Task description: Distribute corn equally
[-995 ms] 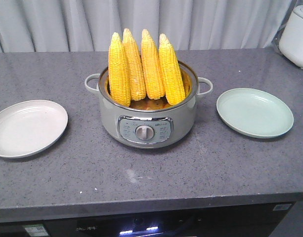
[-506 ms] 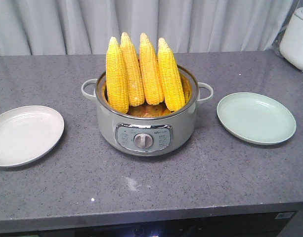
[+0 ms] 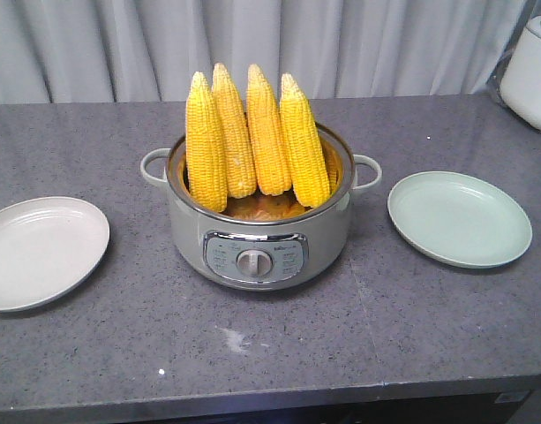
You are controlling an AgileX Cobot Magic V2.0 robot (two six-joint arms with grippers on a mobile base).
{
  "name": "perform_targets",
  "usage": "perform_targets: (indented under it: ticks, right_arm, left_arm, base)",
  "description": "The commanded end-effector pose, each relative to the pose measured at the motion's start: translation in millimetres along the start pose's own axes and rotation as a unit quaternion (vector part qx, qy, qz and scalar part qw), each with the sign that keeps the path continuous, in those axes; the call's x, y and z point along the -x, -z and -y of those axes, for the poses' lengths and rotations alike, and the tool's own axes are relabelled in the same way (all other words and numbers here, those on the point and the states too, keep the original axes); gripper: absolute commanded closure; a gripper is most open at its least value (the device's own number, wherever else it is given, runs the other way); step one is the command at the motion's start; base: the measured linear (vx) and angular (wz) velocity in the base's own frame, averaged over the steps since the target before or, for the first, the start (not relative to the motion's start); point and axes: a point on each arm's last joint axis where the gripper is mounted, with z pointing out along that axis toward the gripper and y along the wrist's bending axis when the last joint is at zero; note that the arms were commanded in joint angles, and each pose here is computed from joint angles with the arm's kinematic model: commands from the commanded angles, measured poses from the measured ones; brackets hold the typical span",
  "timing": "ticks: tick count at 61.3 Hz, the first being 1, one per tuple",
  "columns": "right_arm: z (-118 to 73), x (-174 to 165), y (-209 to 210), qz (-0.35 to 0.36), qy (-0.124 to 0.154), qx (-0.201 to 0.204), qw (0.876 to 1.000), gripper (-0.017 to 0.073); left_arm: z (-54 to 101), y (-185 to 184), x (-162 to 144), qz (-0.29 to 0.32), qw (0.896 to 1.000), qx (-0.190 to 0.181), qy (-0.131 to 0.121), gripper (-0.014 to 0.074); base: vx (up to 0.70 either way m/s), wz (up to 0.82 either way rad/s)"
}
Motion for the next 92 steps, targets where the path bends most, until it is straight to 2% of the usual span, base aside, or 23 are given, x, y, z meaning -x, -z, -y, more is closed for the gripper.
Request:
perform_targets:
  ticks: [1, 92]
  right_arm:
    - [-0.6, 4.3, -0.5, 0.033, 0.008, 0.004, 0.999, 0.0564]
    - [-0.6, 4.3, -0.5, 0.033, 0.008, 0.004, 0.999, 0.0564]
  left_arm:
    - [-2.7, 1.6, 6.4, 0.042, 0.999, 0.016, 0.003, 0.0601]
    - [-2.7, 1.6, 6.4, 0.042, 0.999, 0.016, 0.003, 0.0601]
  base:
    - [0.02, 0.00]
    - [0.00, 0.00]
